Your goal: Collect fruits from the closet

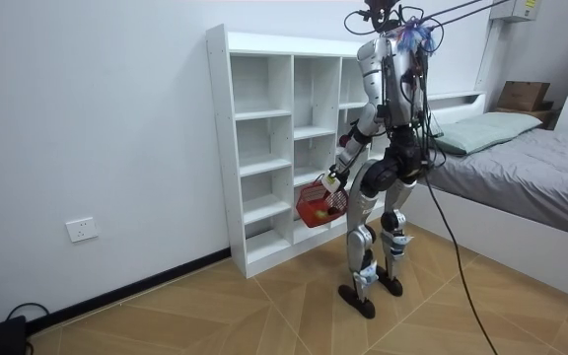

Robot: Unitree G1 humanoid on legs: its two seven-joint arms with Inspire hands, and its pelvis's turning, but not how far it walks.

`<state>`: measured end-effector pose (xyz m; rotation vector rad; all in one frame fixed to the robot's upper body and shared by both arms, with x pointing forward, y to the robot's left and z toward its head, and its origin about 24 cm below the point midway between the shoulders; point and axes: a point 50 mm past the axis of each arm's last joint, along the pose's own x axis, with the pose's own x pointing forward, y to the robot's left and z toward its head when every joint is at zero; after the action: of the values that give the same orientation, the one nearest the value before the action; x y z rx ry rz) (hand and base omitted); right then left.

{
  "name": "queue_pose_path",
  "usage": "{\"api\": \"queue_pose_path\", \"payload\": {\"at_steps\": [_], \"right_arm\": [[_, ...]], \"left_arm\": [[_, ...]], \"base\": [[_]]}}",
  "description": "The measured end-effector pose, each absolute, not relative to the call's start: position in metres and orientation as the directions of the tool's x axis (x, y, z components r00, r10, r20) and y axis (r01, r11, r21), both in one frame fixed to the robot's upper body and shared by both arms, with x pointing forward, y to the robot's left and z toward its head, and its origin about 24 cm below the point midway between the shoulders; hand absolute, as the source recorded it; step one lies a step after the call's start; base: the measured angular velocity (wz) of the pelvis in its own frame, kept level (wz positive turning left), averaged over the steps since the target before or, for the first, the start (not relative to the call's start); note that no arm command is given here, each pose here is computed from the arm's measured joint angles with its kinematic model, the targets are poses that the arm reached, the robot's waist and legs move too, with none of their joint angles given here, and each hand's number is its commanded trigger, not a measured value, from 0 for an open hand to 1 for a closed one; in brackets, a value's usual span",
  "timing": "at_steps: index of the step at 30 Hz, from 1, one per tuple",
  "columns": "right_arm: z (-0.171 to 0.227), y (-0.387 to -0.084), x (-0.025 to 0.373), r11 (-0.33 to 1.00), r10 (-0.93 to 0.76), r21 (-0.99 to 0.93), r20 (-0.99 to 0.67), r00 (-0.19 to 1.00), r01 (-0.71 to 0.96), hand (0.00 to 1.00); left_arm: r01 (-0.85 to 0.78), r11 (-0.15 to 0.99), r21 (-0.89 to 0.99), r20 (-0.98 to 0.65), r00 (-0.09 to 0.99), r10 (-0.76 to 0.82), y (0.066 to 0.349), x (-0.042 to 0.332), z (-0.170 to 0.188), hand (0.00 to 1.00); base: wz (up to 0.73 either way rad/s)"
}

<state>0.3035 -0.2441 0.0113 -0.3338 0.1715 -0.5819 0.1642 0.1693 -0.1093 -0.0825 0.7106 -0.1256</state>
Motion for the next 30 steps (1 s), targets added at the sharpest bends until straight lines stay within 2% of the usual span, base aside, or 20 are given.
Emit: {"api": "queue_pose_path", "payload": {"at_steps": [30], "right_arm": [[0.028, -0.237, 0.320, 0.778, -0.525, -0.408, -0.007, 0.851, 0.477, 0.00]], "left_arm": [[0.095, 0.988, -0.125, -0.649, 0.745, -0.153, 0.164, 0.170, -0.111, 1.00]], "base": [[0.00]]}}
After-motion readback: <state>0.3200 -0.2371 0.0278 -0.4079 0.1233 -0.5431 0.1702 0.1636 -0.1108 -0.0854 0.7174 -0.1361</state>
